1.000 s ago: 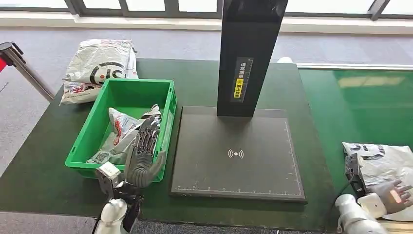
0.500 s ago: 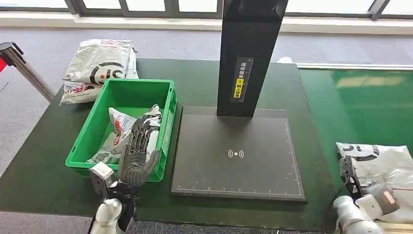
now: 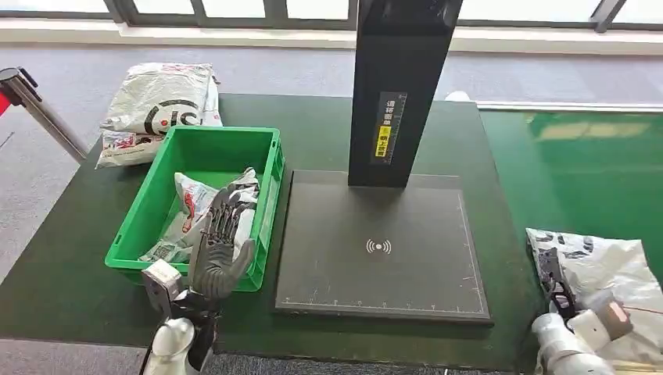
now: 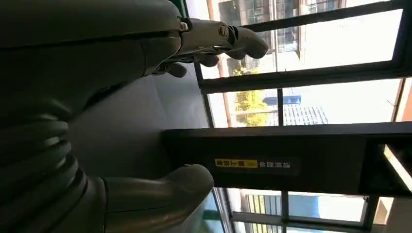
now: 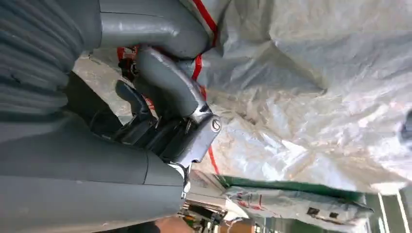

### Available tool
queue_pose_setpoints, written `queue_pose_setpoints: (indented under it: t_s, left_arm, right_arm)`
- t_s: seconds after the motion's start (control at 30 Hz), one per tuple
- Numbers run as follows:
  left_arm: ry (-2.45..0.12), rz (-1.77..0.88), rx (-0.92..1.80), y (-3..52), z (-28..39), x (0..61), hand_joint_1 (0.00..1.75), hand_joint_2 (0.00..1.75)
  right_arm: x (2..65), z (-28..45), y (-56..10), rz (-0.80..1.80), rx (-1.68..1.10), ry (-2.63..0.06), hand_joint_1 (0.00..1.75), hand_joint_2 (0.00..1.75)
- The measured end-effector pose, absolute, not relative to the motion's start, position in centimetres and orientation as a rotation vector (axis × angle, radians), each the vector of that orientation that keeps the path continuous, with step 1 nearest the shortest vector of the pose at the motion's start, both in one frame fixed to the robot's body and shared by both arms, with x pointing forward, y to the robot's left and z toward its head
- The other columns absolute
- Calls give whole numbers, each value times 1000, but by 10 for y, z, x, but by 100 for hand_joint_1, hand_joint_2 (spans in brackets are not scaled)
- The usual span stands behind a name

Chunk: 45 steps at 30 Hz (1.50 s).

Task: Moved the parcel from conveyor to table for the left to box.

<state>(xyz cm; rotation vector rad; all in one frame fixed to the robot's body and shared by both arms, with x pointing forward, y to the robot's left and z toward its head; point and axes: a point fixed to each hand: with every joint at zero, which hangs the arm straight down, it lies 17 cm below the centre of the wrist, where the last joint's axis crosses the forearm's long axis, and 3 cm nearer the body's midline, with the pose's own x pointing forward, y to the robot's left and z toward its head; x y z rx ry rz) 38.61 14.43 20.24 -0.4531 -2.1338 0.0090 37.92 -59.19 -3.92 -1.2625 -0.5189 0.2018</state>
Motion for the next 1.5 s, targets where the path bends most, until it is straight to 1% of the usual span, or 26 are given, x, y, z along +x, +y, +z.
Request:
queue_pose_setpoints:
  t_s: [0.2, 0.3, 0.33, 0.43, 0.53, 0.67, 0.83, 1.0, 1.03, 1.07, 1.1, 1.17, 1.2, 1.3, 1.37, 1.5]
  left_arm:
    - [-2134, 6, -443, 145, 202, 387, 0, 175]
    - [-2134, 7, -441, 145, 202, 387, 0, 175]
    - [-2134, 9, -436, 145, 202, 387, 0, 175]
    - [-2135, 17, -423, 147, 202, 388, 0, 175]
    - [-2135, 26, -416, 147, 202, 389, 0, 175]
    - [-2134, 36, -400, 148, 201, 390, 0, 175]
    - [-2135, 44, -389, 150, 201, 391, 0, 175]
    - [-2134, 49, -387, 150, 201, 391, 0, 175]
    - [-2134, 49, -387, 150, 201, 391, 0, 175]
    - [-2134, 49, -387, 150, 201, 391, 0, 175]
    - [-2134, 51, -385, 151, 201, 391, 0, 175]
    - [-2133, 55, -383, 151, 200, 391, 0, 175]
    - [-2133, 59, -384, 152, 200, 391, 0, 175]
    - [-2132, 64, -392, 152, 200, 390, 0, 175]
    - [-2129, 62, -395, 152, 199, 389, 0, 175]
    - [-2129, 58, -398, 151, 199, 389, 0, 175]
  right_arm:
    - [407, 6, -594, 193, -1358, -734, 175, 175]
    - [414, 23, -596, 173, -1389, -798, 175, 175]
    - [419, 36, -594, 172, -1408, -858, 175, 175]
    - [441, 95, -574, 215, -1485, -1164, 175, 175]
    - [436, 145, -569, 136, -1584, -1338, 175, 175]
    - [415, 172, -573, -33, -1655, -1372, 175, 175]
    - [416, 196, -562, -20, -1708, -1397, 175, 175]
    - [422, 201, -559, -3, -1714, -1394, 175, 175]
    - [422, 201, -559, -2, -1714, -1394, 0, 175]
    - [423, 201, -559, 2, -1714, -1392, 0, 175]
    - [423, 200, -559, 7, -1715, -1384, 0, 0]
    - [428, 182, -563, 39, -1685, -1286, 0, 0]
    - [431, 160, -571, 38, -1646, -1169, 0, 0]
    - [423, 89, -587, -123, -1474, -815, 0, 0]
    - [427, 68, -579, -79, -1441, -712, 0, 0]
    - [440, 44, -560, 116, -1427, -682, 0, 0]
